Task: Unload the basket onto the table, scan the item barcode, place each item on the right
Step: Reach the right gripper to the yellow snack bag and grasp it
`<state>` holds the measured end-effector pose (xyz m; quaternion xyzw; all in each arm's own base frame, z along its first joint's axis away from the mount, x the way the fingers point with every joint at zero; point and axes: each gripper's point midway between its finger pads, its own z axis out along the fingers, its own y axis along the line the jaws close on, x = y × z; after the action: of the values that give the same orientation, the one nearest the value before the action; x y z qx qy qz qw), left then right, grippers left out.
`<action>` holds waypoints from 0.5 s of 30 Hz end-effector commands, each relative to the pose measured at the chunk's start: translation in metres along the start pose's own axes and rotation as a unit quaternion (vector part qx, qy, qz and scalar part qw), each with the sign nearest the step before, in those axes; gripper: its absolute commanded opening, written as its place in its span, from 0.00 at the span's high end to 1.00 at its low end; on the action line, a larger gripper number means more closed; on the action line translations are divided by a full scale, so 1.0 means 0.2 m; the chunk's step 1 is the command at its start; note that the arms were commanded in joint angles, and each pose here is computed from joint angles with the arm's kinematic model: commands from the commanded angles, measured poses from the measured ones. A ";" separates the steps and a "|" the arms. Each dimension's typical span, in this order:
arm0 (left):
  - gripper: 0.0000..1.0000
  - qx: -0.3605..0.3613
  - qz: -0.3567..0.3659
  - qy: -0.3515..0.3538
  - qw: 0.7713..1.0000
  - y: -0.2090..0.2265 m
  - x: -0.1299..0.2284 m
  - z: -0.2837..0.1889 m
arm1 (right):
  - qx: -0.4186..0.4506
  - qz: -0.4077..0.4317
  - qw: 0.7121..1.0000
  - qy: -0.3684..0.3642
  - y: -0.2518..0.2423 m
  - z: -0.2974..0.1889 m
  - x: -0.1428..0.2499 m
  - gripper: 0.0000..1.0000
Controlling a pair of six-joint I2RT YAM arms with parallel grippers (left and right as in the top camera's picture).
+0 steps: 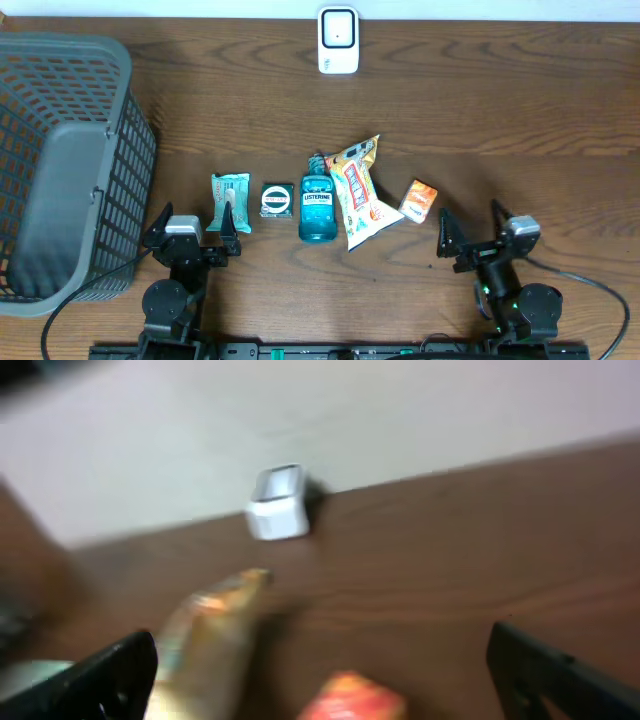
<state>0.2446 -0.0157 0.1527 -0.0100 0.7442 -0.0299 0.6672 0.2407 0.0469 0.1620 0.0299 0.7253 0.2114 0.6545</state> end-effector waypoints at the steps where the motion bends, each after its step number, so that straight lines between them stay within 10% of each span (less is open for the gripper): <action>1: 0.02 -0.007 0.005 0.031 0.999 0.02 0.10 0.01 | -0.084 0.197 0.976 0.045 0.16 -0.02 0.05 0.01; 9: 0.02 -0.007 0.005 0.031 0.999 0.02 0.10 0.01 | -0.232 0.234 0.933 0.143 0.44 -0.13 0.13 0.01; 15: 0.02 -0.007 0.005 0.031 0.999 0.02 0.10 0.01 | -0.367 0.194 0.906 0.079 0.68 -0.29 -0.19 0.01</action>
<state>0.2445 -0.0161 0.1528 -0.0091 0.7448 -0.0304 0.6666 0.1890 0.1269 0.2116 -0.0350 0.6589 0.5278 0.5349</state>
